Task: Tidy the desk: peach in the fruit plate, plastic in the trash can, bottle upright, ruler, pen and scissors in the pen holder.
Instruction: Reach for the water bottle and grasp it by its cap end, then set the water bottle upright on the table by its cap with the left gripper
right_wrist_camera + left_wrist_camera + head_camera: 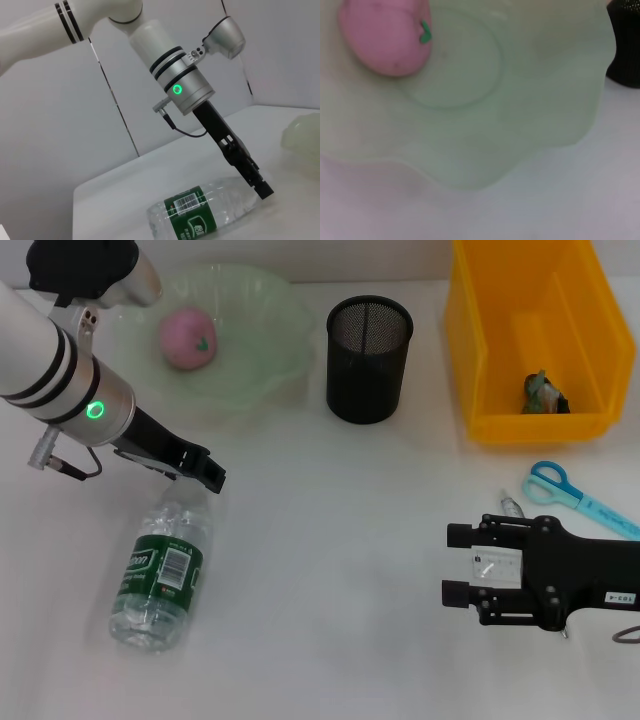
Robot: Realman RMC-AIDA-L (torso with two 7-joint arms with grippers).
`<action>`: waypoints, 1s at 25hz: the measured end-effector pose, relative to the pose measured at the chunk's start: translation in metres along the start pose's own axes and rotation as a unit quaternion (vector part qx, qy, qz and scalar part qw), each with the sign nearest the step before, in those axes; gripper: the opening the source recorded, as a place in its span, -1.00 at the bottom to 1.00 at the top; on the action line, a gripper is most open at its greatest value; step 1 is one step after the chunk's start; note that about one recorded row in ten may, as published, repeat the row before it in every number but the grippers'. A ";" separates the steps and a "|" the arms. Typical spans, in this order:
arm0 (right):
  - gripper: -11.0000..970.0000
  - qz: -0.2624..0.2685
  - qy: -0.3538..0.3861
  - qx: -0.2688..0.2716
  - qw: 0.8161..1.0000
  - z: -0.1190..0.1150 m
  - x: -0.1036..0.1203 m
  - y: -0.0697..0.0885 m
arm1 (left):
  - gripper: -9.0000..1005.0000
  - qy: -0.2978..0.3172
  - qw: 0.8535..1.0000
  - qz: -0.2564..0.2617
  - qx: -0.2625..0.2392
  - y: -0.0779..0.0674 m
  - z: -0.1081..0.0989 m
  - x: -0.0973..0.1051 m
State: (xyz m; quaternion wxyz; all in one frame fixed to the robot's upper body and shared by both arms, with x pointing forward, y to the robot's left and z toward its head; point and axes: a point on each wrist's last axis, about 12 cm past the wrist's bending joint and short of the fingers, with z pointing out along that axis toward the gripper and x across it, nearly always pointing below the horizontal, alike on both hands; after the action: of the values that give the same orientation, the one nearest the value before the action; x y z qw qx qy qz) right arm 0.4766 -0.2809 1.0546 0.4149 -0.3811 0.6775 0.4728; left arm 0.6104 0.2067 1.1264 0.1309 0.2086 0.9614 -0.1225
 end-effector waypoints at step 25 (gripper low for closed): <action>0.53 0.002 0.002 0.010 1.000 0.002 -0.001 -0.004 | -0.09 -0.174 0.974 0.044 0.139 0.014 -0.037 0.023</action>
State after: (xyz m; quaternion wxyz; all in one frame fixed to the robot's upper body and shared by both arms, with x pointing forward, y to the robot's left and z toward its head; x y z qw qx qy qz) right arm 0.4813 -0.2798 1.0538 0.4168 -0.3765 0.6838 0.4658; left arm 0.5888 0.2381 1.1521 0.2714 0.2426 0.8871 -0.2838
